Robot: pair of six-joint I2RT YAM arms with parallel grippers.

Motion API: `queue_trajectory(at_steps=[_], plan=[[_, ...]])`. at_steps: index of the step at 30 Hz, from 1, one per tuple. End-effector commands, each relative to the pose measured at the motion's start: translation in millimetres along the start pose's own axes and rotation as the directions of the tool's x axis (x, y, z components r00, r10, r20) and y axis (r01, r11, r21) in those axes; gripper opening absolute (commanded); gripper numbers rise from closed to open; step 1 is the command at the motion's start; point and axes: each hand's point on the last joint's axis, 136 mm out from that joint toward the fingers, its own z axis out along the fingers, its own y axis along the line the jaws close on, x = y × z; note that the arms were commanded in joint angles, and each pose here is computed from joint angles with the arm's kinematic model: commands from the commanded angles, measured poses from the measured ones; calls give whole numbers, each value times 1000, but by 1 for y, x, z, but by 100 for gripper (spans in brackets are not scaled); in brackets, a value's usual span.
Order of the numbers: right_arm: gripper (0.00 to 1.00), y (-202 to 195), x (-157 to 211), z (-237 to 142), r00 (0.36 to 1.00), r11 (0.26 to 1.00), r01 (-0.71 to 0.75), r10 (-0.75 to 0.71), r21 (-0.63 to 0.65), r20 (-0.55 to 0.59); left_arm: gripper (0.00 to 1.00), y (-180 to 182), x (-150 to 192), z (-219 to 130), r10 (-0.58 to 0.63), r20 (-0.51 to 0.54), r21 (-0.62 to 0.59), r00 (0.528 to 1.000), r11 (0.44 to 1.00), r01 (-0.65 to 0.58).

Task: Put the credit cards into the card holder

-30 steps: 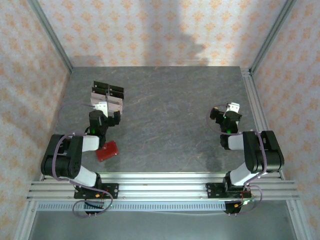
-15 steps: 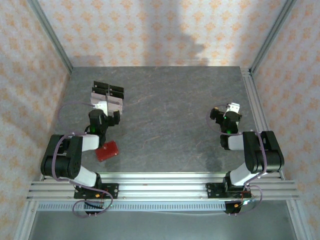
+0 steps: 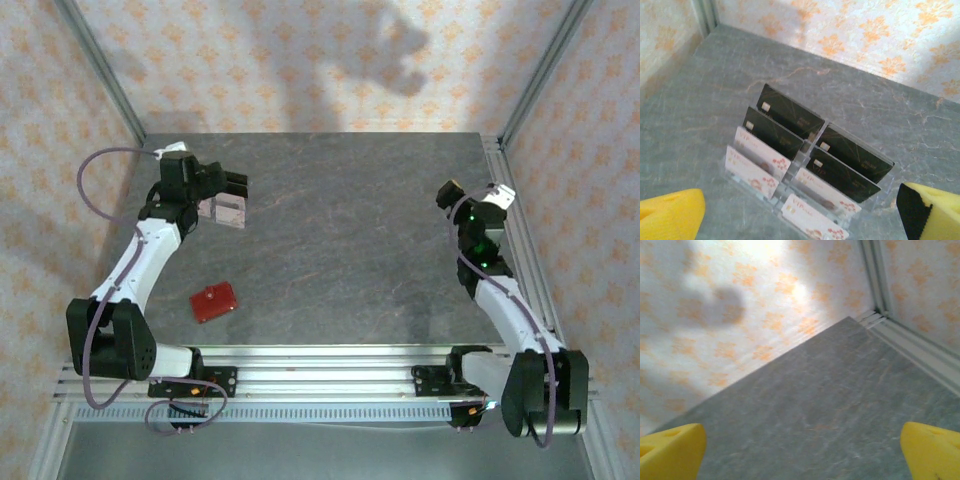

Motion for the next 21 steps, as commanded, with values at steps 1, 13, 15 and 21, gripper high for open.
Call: queue_trajectory(at_steps=[1, 13, 15, 21], plan=[[99, 21, 24, -5, 978, 989, -114, 95, -94, -186, 100, 15, 21, -12, -78, -150, -99, 986, 993, 64], [84, 90, 91, -20, 759, 973, -196, 69, -125, -648, 100, 11, 0, 40, -140, -266, -71, 954, 990, 126], [83, 105, 101, -23, 732, 972, -192, 51, -135, -680, 100, 13, -5, 56, -150, -272, -54, 951, 989, 141], [81, 160, 139, -20, 667, 968, -162, -37, -193, -744, 100, 30, -18, 106, -206, -257, -6, 944, 977, 212]])
